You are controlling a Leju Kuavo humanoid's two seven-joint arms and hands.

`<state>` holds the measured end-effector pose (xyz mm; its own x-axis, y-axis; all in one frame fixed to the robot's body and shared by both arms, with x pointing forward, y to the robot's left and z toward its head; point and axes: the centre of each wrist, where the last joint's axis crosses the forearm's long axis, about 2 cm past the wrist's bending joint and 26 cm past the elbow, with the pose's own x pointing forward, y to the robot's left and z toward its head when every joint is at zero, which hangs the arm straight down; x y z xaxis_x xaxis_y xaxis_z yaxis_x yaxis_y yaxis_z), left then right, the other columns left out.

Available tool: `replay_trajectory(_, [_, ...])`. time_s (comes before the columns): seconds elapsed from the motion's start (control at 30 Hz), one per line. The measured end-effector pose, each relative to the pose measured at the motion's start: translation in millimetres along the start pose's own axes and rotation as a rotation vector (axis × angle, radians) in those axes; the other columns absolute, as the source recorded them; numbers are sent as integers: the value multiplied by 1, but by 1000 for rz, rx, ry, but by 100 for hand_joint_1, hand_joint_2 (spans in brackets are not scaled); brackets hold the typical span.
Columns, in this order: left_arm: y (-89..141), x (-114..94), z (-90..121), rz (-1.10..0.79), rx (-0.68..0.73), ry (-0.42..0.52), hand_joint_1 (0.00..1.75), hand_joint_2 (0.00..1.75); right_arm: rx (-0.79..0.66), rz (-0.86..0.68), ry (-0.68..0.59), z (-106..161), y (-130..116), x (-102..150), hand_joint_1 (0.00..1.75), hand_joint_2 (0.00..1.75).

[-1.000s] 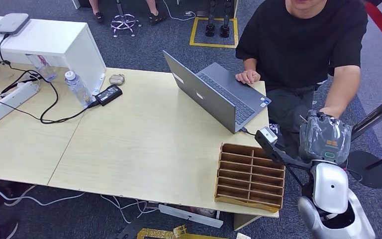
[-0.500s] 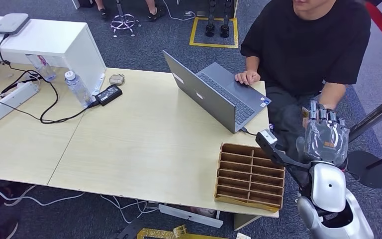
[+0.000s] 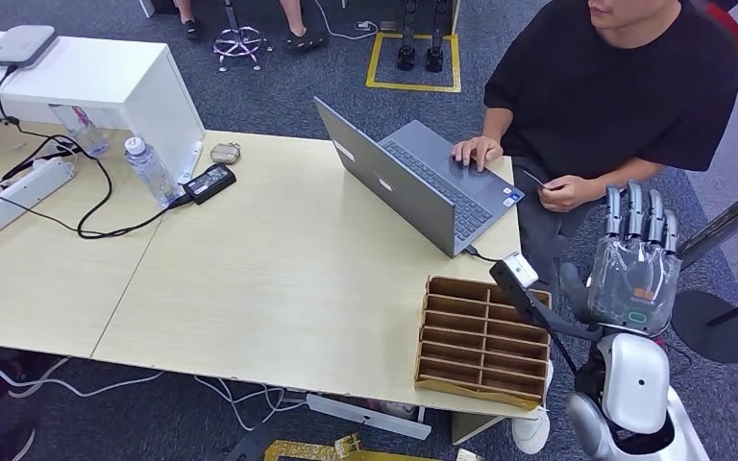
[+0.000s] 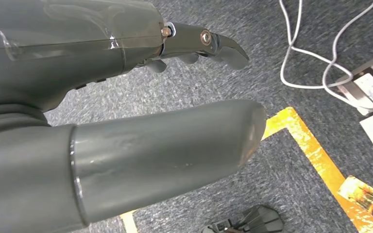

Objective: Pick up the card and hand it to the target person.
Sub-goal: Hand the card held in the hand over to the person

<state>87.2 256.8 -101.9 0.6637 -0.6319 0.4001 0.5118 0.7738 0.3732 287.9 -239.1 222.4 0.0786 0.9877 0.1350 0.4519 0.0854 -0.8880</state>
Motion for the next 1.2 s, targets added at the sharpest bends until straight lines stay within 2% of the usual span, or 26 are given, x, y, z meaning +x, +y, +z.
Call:
replay_trajectory(0.23, [-3,0,1,26,10,20,0,0,18,-467,-1,54,12,20,0,175])
replay_trajectory(0.43, [-4,0,1,28,16,37,0,0,96,-621,43,84,25,31,0,175])
replay_trajectory(0.8, [-5,1,2,33,29,62,0,0,179,-756,101,107,39,40,0,175])
replay_trajectory(1.2, [-10,5,3,41,31,64,0,0,228,-771,136,120,52,41,0,175])
